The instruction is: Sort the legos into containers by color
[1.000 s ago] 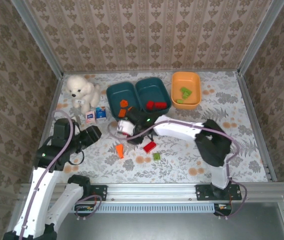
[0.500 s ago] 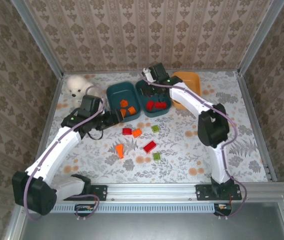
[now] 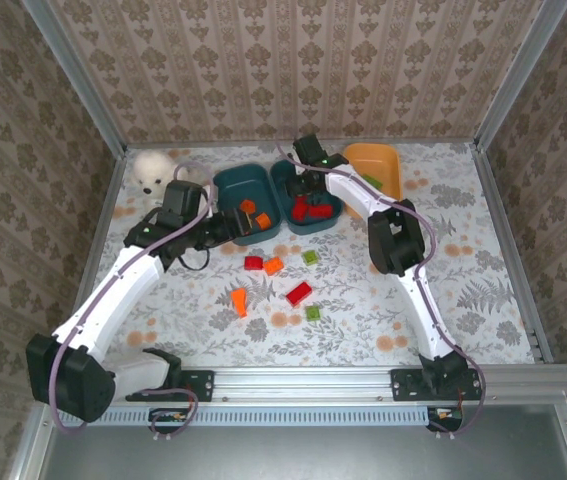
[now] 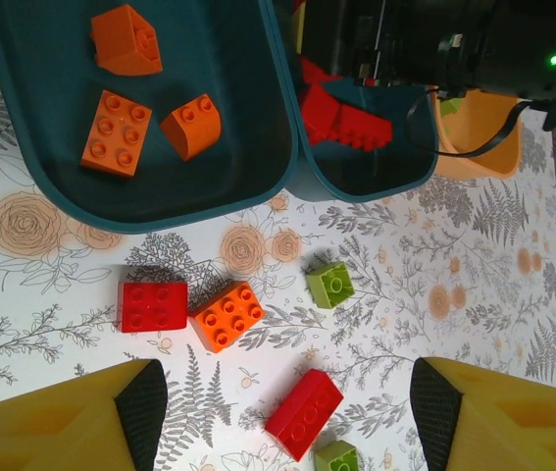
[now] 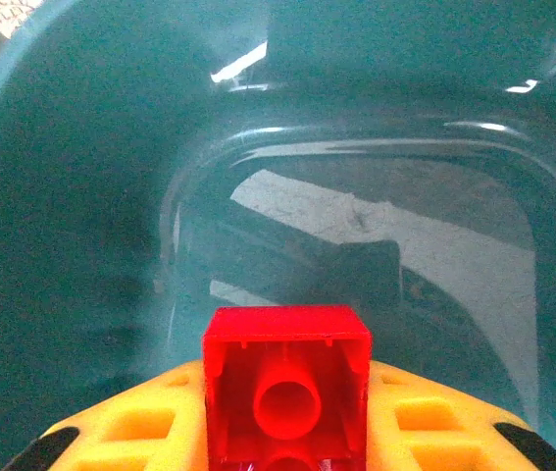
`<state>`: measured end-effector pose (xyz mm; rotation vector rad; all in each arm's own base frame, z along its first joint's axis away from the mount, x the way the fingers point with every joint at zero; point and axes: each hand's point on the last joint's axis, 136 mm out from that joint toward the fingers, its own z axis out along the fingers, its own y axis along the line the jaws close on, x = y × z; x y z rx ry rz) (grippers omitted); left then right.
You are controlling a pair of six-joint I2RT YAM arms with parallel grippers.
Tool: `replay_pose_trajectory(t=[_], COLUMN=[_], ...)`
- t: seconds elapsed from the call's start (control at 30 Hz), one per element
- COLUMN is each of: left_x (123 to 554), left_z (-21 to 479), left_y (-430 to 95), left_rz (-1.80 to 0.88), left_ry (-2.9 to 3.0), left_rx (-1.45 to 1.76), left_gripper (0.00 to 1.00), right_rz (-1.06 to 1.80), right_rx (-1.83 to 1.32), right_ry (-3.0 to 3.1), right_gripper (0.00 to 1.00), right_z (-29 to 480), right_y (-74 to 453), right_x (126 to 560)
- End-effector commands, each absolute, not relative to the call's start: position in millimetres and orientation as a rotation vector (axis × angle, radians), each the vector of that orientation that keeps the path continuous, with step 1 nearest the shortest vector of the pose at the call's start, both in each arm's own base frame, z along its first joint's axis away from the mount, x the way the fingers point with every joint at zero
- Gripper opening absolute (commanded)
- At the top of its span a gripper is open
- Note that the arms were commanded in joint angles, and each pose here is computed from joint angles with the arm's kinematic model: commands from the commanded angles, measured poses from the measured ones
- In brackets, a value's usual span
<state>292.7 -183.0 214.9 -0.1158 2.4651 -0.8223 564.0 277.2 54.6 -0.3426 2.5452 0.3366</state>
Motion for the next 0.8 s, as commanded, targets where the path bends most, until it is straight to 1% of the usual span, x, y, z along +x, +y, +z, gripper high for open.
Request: replay_pose_trajectory(t=[0.0,0.1,0.2,0.27,0.33,0.47,0.57,0.7,0.77], left_x=[289,289,289,288,287,282,277,270,268], left_z=[218,214,210,208,206,200,196,186,183], left_y=[-181,-181,-184,-185,-186,-190,-195,-210,-221], left_rz=[-0.797,-0.795,-0.802,-0.800,-0.793,-0.790,-0.771,-0.747,-0.727], left_ry=[2.467,2.479,2.488,2.495,2.504,2.525,2.542,2.575,2.585], left_rx=[-0.079,-0.075,-0.056,-0.031,-0.002,0.079,0.169,0.287,0.344], left_gripper=[0.70,0.70,0.71,0.72,0.73,0.73,0.73,0.71,0.71], right_rz=[0.452,0.489,0.508,0.502,0.500,0.488,0.485,0.478,0.473], right_rx=[-0.349,-0.342,-0.342,-0.337,-0.335,-0.319,-0.306,-0.274,-0.249], right_ry=[2.571,2.584,2.574,2.550,2.517,2.424,2.333,2.235,2.194], right_gripper=[0.34,0.40,0.54,0.65,0.69,0.70,0.69,0.67,0.67], right_z=[55,56,69,86,105,159,205,250,265], right_y=[293,296,298,296,294,288,283,267,254], right_x=[556,553,551,551,551,550,540,512,488])
